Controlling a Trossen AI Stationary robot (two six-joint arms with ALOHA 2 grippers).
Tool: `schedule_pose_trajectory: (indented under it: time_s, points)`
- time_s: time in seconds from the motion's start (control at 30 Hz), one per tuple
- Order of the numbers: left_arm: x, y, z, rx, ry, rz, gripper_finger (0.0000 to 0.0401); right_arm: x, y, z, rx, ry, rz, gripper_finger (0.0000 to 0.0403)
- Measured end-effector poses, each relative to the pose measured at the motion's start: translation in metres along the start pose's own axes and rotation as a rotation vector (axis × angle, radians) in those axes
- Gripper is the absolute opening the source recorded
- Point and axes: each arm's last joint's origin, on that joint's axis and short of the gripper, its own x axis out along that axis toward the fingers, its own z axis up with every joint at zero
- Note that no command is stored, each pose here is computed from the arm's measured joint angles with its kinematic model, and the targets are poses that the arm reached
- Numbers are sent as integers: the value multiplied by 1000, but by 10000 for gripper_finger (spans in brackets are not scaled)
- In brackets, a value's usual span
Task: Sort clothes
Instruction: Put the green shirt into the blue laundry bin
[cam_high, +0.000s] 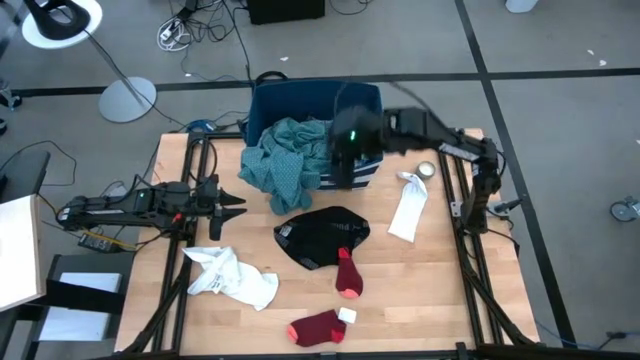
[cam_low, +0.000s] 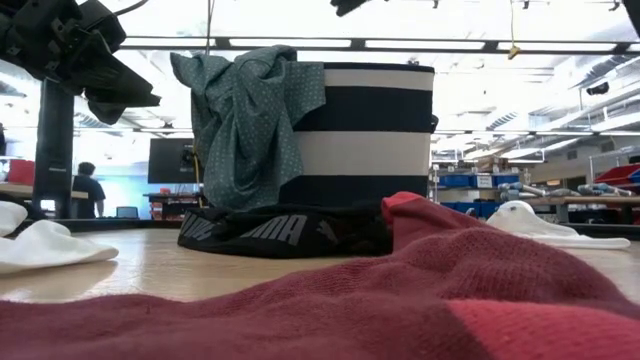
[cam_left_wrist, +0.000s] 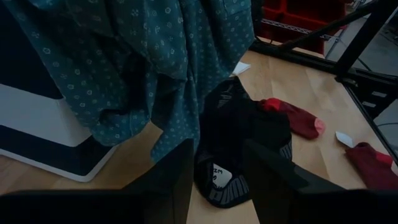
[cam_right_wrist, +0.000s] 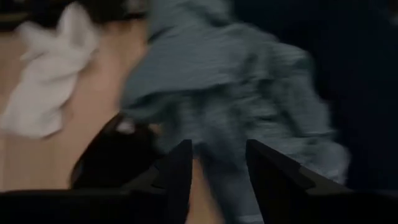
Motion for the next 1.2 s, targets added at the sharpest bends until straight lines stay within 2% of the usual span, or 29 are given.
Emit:
schedule_pose_trajectory:
  time_s: [0.1, 0.23, 0.33, 0.47, 0.6, 0.83, 1.03, 1.2]
  points:
    - [0, 0, 0, 0, 0, 0, 142, 3, 30, -6, -55, 12, 3, 146]
    - [0, 0, 0, 0, -1, -1, 142, 22, 62, -23, -131, 57, -131, 132]
    - [0, 0, 0, 0, 0, 0, 142, 44, 80, -37, -159, 66, -184, 111]
    - [0, 0, 0, 0, -1, 0, 142, 84, 95, -56, -147, 35, -179, 62]
    - [0, 0, 0, 0, -1, 0, 142, 122, 100, -73, -154, -47, -168, 8]
    - [0, 0, 0, 0, -2, -1, 142, 153, 107, -81, -165, -374, -193, 5]
    - [0, 0, 0, 0, -3, -1, 142, 147, 96, -61, -167, -584, -234, 6]
    - [0, 0, 0, -1, -4, -1, 142, 133, 69, -34, -142, -799, -351, 3]
